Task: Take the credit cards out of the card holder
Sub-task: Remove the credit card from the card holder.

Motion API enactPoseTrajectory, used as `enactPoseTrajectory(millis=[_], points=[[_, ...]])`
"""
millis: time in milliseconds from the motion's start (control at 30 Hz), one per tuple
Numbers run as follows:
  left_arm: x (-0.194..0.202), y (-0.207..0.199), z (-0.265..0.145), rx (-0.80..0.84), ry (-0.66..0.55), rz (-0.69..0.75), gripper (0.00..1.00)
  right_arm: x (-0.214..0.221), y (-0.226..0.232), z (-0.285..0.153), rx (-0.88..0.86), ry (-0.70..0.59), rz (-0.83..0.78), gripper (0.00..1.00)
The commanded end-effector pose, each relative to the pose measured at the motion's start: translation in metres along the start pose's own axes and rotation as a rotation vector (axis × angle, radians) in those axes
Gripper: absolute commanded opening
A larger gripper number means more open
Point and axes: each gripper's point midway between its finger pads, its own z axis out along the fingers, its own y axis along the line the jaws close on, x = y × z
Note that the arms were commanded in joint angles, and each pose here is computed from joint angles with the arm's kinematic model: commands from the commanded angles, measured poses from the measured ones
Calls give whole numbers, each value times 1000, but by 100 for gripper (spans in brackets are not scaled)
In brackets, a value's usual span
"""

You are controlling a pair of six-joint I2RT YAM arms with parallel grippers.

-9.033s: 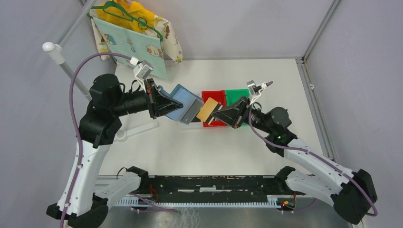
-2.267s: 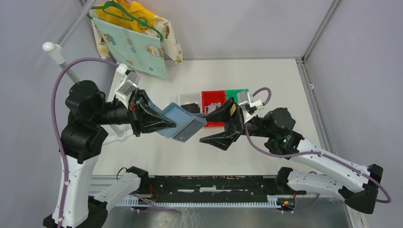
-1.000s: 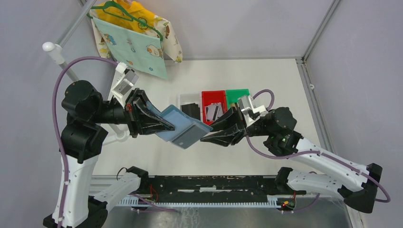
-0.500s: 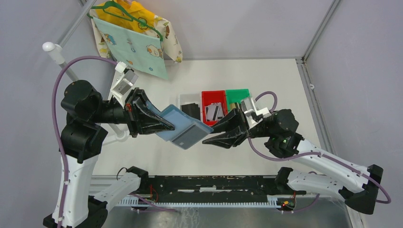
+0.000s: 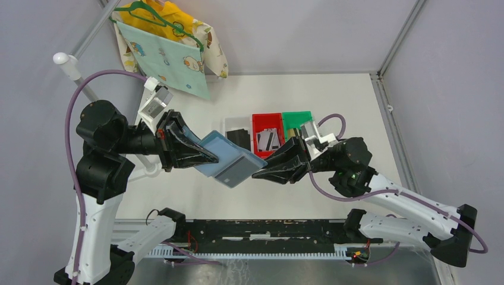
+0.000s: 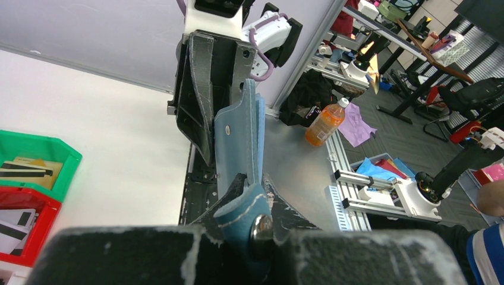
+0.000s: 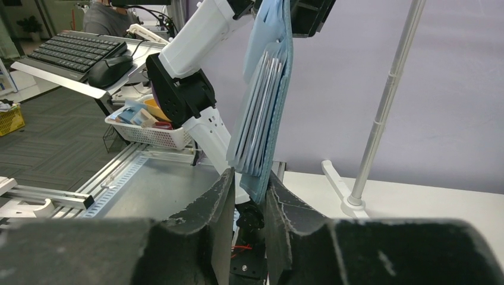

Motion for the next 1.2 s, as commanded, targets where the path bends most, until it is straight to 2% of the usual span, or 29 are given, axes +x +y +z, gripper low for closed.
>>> enactPoseTrajectory(millis=[0,433,567,767,867,967,1033,1067,1167], points=[[-11,-10,-1,12,-22,47,4,-19,4,5,-19,-57,-21,27],[-6,-7,-1,2,-19,52,5,-28,-8,15,19,-101,68,20],[-1,0,-2,-31,-11,69,5,-28,-12,19,31,-123,124,33],[14,33,-8,-185,34,140,5,-22,-8,21,9,-128,171,48],[20,47,-11,-244,50,173,5,-24,-5,25,-1,-145,174,49],[21,55,-13,-279,51,188,5,-19,-6,34,-5,-125,193,46],[21,57,-14,-292,51,188,7,-10,-11,42,21,-86,214,40],[22,58,-14,-292,54,206,8,-7,-17,46,45,-63,219,36],[26,56,-14,-281,58,213,19,13,-49,52,213,34,268,15]])
